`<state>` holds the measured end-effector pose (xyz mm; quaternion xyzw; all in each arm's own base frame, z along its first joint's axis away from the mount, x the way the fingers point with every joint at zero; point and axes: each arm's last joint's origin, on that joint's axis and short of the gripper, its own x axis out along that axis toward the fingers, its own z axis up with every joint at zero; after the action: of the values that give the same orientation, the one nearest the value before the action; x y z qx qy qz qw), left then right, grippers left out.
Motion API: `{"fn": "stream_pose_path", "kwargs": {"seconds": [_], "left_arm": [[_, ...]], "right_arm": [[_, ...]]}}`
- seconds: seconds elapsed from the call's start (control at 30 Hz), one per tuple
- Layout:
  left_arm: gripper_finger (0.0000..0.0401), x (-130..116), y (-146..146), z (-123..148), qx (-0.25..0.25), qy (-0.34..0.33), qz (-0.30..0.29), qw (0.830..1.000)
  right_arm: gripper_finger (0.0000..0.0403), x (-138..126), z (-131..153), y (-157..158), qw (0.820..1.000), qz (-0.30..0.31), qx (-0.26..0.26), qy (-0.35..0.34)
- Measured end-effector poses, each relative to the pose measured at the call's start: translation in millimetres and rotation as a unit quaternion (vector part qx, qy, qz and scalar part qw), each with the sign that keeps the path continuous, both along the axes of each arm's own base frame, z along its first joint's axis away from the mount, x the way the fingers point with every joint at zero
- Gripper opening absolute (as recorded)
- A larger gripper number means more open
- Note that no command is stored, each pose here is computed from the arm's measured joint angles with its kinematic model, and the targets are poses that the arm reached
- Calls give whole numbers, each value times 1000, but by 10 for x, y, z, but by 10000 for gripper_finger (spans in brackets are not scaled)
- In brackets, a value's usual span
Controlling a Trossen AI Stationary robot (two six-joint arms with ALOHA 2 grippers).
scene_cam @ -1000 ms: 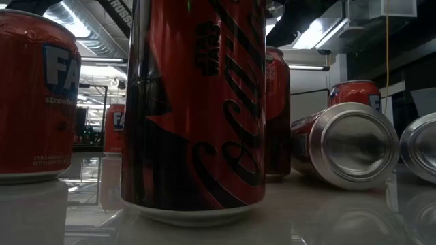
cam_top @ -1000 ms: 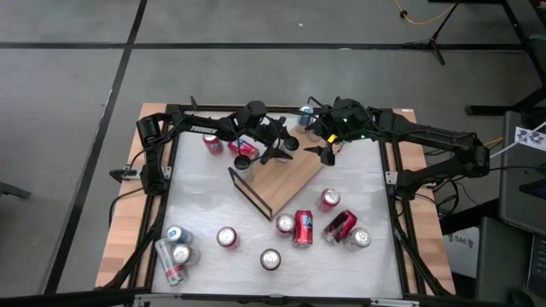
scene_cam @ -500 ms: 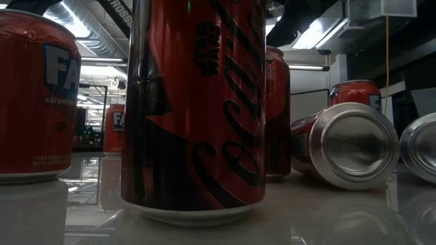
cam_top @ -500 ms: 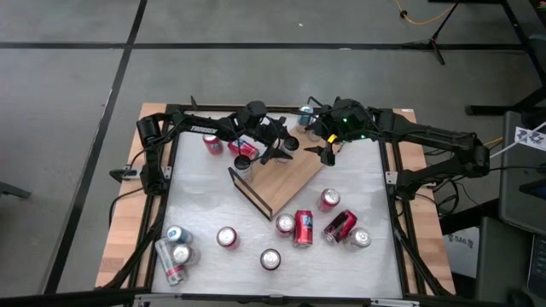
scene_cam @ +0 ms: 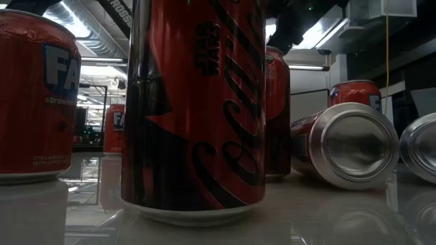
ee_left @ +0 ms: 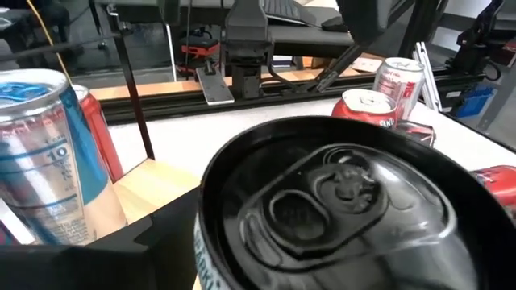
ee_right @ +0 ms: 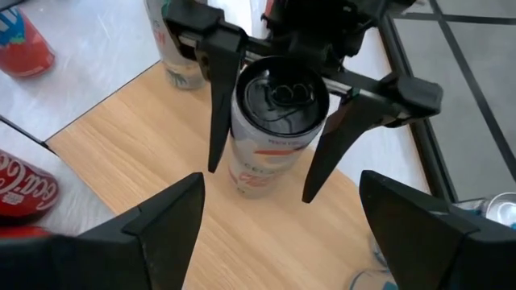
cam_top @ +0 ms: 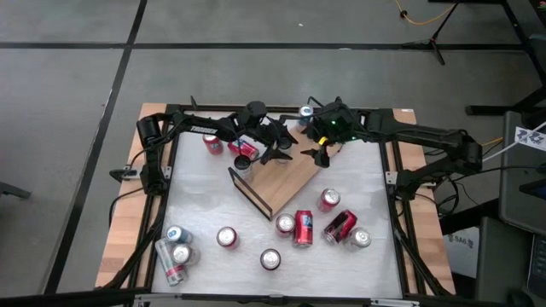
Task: Place canned beverage on shelf
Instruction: Put the white pink soda can on the shelf aligned with the other white pink soda can
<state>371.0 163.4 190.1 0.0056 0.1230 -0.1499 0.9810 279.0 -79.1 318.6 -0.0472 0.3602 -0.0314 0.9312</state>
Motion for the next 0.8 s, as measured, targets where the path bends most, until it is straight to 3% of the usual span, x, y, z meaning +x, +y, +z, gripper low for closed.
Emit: {"fn": "stream_pose_path", "kwargs": {"seconds": [0.23,0.8], "left_arm": [[299,-8,22,4,-41,11,14,999],[299,9,41,99,-47,-28,15,998]], "right_arm": [[321,3,3,-2,1000,-1,-2,-2],[321,1,6,-1,1000,-1,-2,-2]]}}
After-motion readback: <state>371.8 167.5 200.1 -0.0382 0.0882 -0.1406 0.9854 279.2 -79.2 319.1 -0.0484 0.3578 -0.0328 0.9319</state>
